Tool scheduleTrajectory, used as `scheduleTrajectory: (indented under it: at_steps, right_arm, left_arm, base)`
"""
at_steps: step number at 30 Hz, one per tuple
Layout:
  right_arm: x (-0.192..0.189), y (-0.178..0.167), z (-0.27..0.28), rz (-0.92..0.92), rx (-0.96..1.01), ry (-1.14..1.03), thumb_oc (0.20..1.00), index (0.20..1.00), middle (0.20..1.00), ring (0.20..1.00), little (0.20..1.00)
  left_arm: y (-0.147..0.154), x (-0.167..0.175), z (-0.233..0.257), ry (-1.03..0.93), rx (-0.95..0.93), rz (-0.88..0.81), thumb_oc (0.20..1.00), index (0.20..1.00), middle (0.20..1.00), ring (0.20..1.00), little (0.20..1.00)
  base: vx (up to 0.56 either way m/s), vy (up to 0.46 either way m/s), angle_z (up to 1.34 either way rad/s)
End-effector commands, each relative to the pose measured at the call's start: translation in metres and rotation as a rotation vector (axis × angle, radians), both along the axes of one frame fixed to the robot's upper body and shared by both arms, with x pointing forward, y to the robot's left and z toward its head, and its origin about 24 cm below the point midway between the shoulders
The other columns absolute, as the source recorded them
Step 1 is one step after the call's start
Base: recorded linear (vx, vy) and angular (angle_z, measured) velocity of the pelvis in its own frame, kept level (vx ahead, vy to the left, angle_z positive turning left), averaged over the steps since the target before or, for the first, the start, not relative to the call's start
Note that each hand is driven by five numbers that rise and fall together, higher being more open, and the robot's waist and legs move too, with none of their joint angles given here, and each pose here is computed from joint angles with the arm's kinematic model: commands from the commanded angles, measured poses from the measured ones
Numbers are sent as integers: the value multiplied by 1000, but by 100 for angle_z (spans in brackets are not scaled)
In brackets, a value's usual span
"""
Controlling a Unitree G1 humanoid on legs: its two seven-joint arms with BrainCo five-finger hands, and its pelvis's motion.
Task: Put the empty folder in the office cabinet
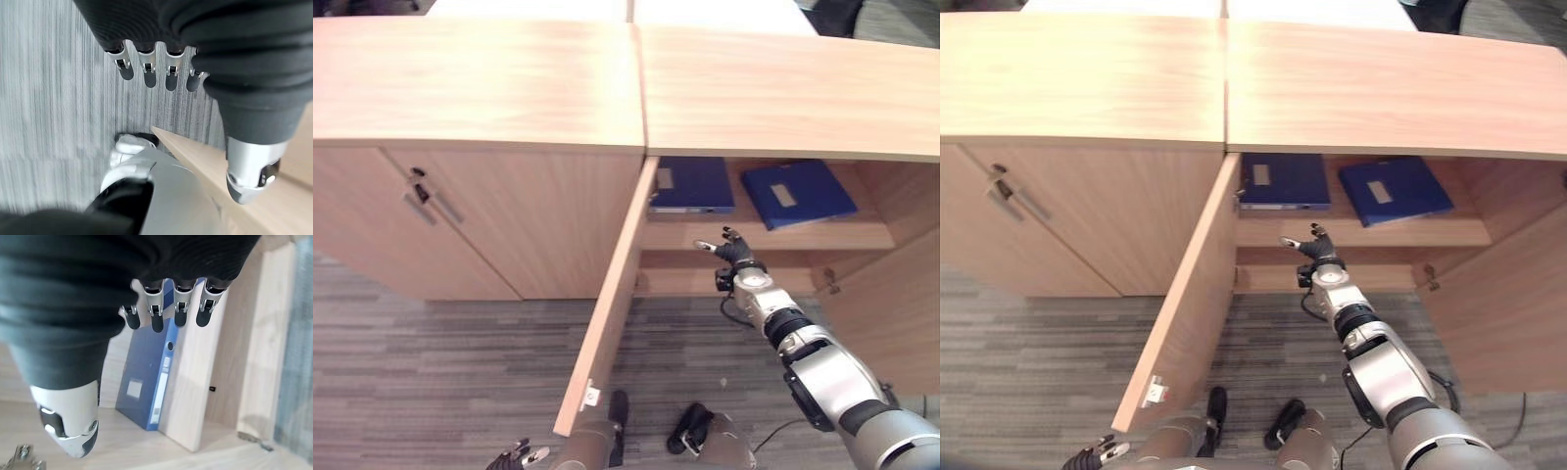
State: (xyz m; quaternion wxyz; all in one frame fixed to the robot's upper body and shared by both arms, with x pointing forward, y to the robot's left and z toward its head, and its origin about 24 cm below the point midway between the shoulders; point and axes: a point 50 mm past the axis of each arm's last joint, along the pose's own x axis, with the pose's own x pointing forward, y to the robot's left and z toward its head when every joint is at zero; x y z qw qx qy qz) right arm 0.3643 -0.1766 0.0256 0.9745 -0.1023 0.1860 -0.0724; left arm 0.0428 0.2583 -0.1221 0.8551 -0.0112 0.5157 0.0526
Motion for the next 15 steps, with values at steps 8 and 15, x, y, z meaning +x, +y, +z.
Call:
scheduleTrajectory:
  at_steps: [8, 15]
  right_arm:
    - [-4, 3, -9, 39, -43, 13, 1000, 1000, 1000, 1000, 1000]
    - [-15, 5, -25, 44, -20, 54, 1000, 1000, 1000, 1000, 1000]
  left_arm:
    - [-17, -51, -36, 255, 53, 77, 1000, 1000, 1000, 1000, 1000]
    - [-21, -72, -44, 381, 81, 87, 1000, 1000, 1000, 1000, 1000]
  base:
    - [-18, -76, -16]
    - [-1, -2, -2]
